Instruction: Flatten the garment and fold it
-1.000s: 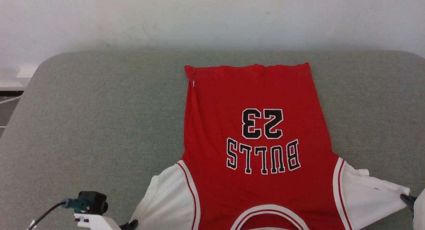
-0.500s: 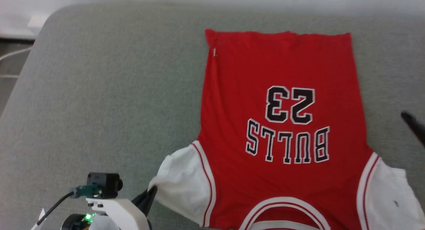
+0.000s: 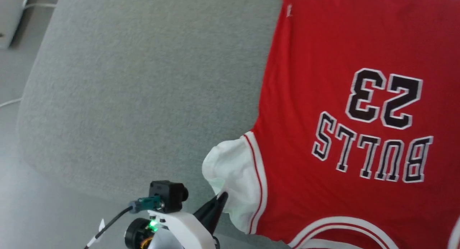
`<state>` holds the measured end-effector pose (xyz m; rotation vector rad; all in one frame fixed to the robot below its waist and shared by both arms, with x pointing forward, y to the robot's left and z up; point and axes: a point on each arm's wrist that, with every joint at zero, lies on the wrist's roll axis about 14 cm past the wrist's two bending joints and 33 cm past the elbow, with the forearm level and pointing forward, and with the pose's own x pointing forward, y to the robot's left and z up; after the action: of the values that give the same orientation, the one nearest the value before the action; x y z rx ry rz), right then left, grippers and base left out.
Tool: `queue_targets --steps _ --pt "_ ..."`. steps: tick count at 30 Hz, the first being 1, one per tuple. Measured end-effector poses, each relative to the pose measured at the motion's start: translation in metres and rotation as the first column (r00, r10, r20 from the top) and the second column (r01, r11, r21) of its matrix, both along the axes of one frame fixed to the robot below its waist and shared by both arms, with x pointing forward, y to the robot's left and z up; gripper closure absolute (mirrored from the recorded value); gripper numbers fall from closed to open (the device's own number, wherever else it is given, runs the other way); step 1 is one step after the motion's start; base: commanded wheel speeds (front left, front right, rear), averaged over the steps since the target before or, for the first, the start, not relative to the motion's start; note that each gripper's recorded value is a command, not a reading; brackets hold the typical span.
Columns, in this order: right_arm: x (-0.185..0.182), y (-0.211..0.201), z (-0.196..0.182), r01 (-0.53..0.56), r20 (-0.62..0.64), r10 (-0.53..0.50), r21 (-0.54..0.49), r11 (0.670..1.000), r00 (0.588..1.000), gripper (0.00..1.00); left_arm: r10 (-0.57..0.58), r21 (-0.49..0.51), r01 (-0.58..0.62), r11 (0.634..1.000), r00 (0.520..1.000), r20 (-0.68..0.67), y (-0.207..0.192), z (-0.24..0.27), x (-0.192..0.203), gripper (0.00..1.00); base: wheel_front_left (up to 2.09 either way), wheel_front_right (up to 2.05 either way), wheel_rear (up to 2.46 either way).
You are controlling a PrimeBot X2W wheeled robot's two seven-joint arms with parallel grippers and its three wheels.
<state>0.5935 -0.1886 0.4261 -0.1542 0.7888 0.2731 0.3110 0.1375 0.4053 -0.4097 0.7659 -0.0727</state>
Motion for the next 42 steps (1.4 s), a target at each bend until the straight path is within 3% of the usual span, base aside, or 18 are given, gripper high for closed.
queue_targets --steps 8,16,17,18,30,42 --pt "0.038 0.013 -0.047 -0.048 -0.120 0.036 -0.101 0.994 0.992 0.00 0.053 0.006 -0.053 0.999 0.996 -0.075 0.006 -0.022 -0.007 1.00 0.00 0.00 0.00" --pt "0.069 0.019 -0.069 -0.022 -0.125 0.012 -0.079 0.997 0.992 0.00 0.083 0.038 -0.079 0.996 0.991 -0.106 0.017 -0.030 -0.010 1.00 0.00 0.00 0.00" --pt "0.070 0.020 -0.072 -0.021 -0.132 0.011 -0.075 0.997 0.991 0.56 0.086 0.042 -0.082 0.996 0.990 -0.111 0.018 -0.031 -0.011 1.00 0.00 0.00 0.00" --pt "0.071 0.020 -0.074 -0.021 -0.137 0.011 -0.073 0.997 0.991 1.00 0.089 0.045 -0.085 0.995 0.990 -0.113 0.019 -0.032 -0.011 1.00 0.00 0.00 0.00" --pt "0.049 0.001 -0.072 -0.008 -0.133 -0.003 -0.080 0.997 0.991 1.00 0.058 0.063 -0.053 0.997 0.995 -0.076 0.021 -0.026 -0.005 1.00 0.00 0.00 0.00" --pt "-0.060 -0.037 -0.056 -0.035 -0.198 0.014 -0.104 0.994 0.980 1.00 0.058 0.092 -0.059 0.994 0.998 0.020 0.035 0.002 -0.008 1.00 0.00 0.00 0.00"
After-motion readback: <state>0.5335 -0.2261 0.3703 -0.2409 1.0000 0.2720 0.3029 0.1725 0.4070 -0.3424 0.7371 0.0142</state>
